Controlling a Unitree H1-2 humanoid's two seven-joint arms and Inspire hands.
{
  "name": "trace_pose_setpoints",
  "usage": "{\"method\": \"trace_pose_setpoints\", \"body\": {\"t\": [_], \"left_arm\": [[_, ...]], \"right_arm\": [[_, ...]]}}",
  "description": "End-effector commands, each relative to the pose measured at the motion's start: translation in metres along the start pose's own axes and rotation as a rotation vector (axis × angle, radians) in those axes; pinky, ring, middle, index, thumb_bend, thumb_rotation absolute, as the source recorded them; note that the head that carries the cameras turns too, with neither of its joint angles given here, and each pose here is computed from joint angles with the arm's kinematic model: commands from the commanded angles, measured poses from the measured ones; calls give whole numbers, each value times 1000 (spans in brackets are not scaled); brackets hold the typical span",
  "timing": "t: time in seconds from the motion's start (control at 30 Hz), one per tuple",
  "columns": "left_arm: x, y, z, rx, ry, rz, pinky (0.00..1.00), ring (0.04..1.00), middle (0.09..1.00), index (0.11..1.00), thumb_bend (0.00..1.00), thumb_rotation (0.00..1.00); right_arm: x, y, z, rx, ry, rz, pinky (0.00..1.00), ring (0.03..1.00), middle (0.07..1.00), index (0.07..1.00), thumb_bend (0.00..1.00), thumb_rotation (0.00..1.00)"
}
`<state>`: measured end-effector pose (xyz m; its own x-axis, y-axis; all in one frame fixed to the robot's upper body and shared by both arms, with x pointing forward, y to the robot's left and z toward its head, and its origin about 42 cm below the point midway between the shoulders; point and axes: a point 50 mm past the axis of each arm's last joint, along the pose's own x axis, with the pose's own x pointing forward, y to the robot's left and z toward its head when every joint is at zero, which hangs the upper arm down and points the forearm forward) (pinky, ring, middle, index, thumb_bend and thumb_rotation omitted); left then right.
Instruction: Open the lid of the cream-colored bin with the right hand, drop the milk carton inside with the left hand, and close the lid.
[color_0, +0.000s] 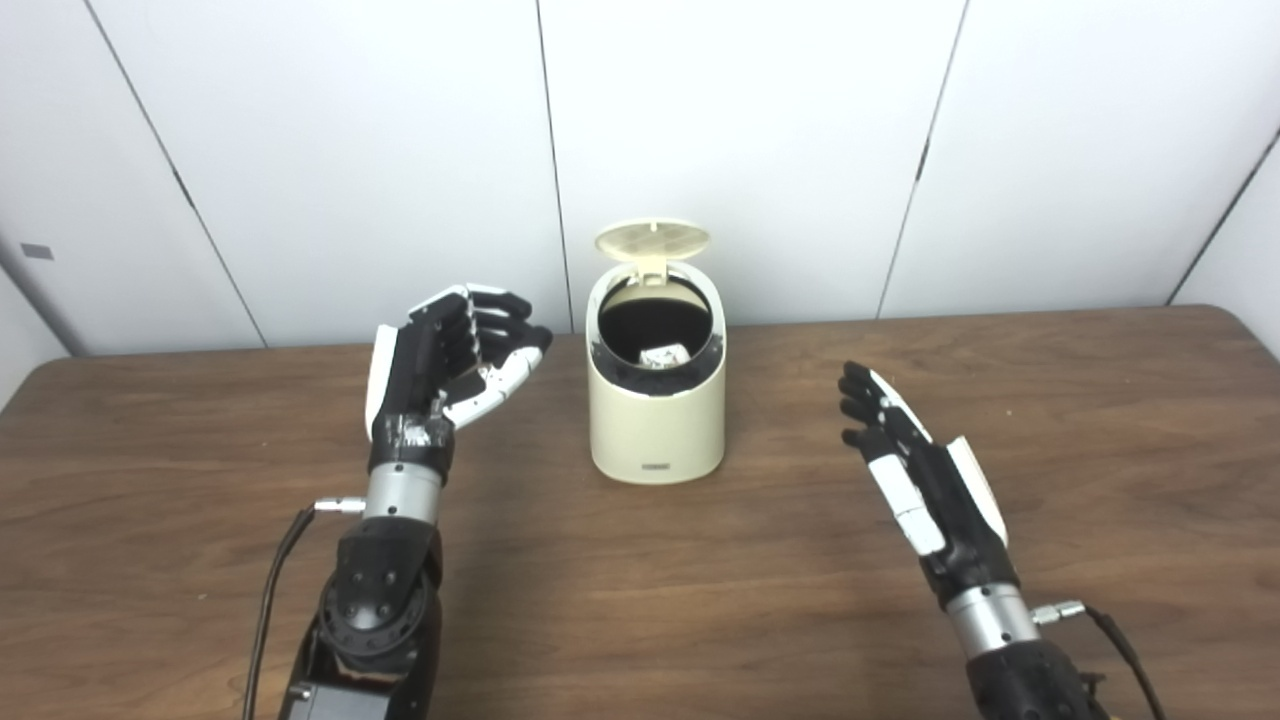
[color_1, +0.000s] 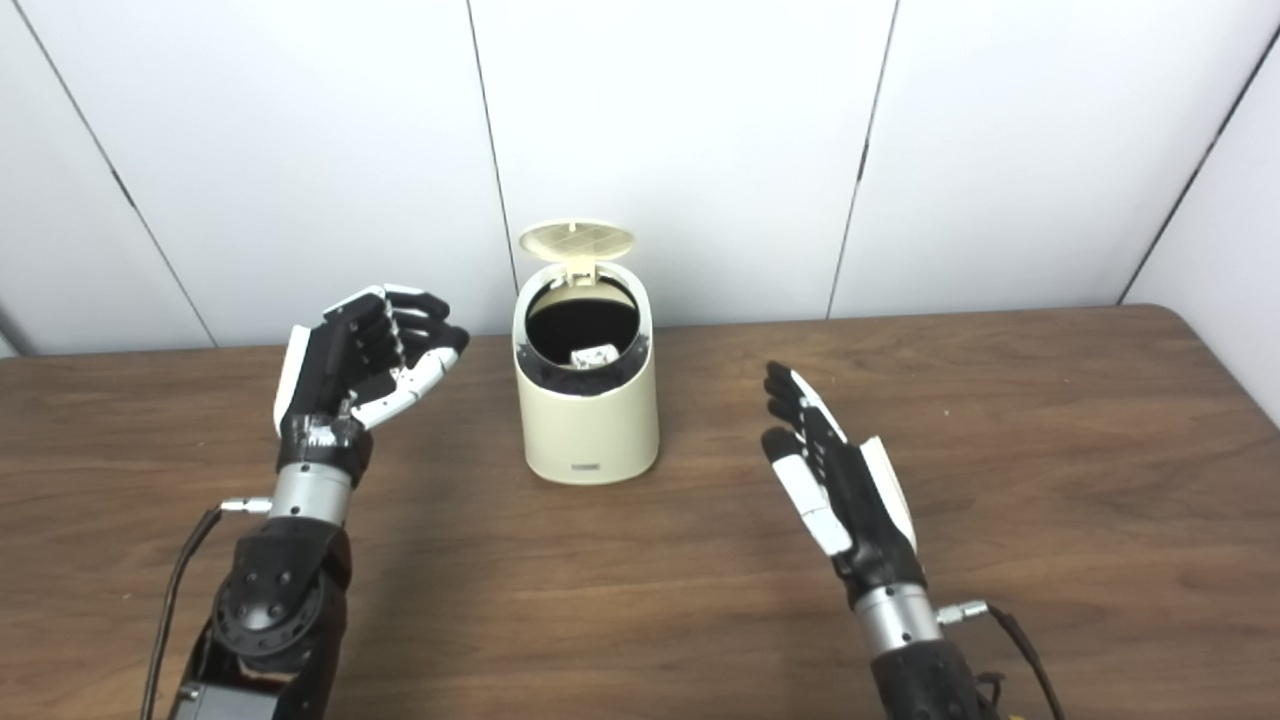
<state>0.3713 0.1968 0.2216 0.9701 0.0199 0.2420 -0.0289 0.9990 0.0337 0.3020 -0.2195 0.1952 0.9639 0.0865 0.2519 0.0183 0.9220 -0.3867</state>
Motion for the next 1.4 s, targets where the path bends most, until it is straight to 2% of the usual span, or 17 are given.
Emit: {"method": "trace_pose_setpoints", "body": {"t": [0.0, 0.07, 0.1, 0.13, 0.17, 0.27, 0.37, 0.4, 0.47, 0.6, 0.7, 0.83, 1.07, 1.23, 1.37], "left_arm": [[1, -1, 13, -9, -72, 7, 529, 576, 629, 499, 507, 71], [-5, 2, 6, 29, -61, 15, 571, 622, 667, 499, 501, 77], [-8, 3, 3, 43, -49, 7, 600, 653, 692, 546, 496, 147], [-11, 4, 0, 52, -36, -12, 638, 693, 726, 647, 486, 314], [-14, 6, -3, 63, -30, -36, 669, 727, 756, 712, 471, 442], [-21, 10, -14, 66, 3, -137, 821, 847, 873, 871, 481, 746], [-27, 11, -21, 55, 45, -195, 912, 916, 942, 940, 526, 805], [-30, 11, -23, 57, 58, -214, 964, 957, 977, 976, 569, 851], [-36, 10, -26, 60, 79, -240, 993, 991, 996, 995, 626, 902], [-43, 10, -29, 53, 78, -266, 1000, 1000, 1000, 1000, 661, 964], [-47, 11, -31, 44, 80, -258, 1000, 1000, 1000, 1000, 667, 997], [-54, 12, -35, -30, 80, -263, 1000, 1000, 1000, 1000, 713, 1000], [-57, 14, -38, -53, 59, -252, 1000, 1000, 1000, 1000, 741, 1000], [-58, 11, -40, -66, 59, -227, 1000, 1000, 1000, 1000, 737, 997], [-60, 7, -40, -80, 65, -219, 1000, 1000, 1000, 1000, 736, 995]], "right_arm": [[18, -8, 27, -70, -143, -22, 795, 888, 922, 919, 678, 1000], [31, -10, 37, -106, -179, -11, 774, 886, 927, 918, 658, 1000], [36, -10, 42, -116, -191, -8, 772, 894, 935, 917, 648, 1000], [42, -11, 49, -125, -203, -6, 782, 905, 939, 916, 638, 1000], [48, -11, 55, -133, -218, -4, 803, 916, 940, 915, 631, 1000], [67, -11, 75, -152, -250, 10, 820, 883, 925, 910, 600, 982], [80, -11, 89, -191, -258, 24, 798, 861, 925, 910, 575, 960], [85, -12, 94, -212, -265, 32, 783, 863, 928, 914, 568, 976], [94, -15, 104, -248, -293, 50, 749, 865, 928, 914, 559, 995], [111, -19, 123, -294, -329, 63, 757, 892, 938, 911, 562, 985], [122, -21, 135, -360, -355, 49, 814, 906, 931, 906, 545, 999], [141, -20, 145, -423, -355, 84, 814, 937, 944, 843, 512, 991], [161, -15, 146, -485, -331, 138, 801, 965, 967, 734, 554, 932], [173, -11, 143, -549, -333, 169, 902, 999, 978, 686, 546, 938], [176, -8, 139, -588, -321, 182, 945, 1000, 992, 667, 548, 950]]}}
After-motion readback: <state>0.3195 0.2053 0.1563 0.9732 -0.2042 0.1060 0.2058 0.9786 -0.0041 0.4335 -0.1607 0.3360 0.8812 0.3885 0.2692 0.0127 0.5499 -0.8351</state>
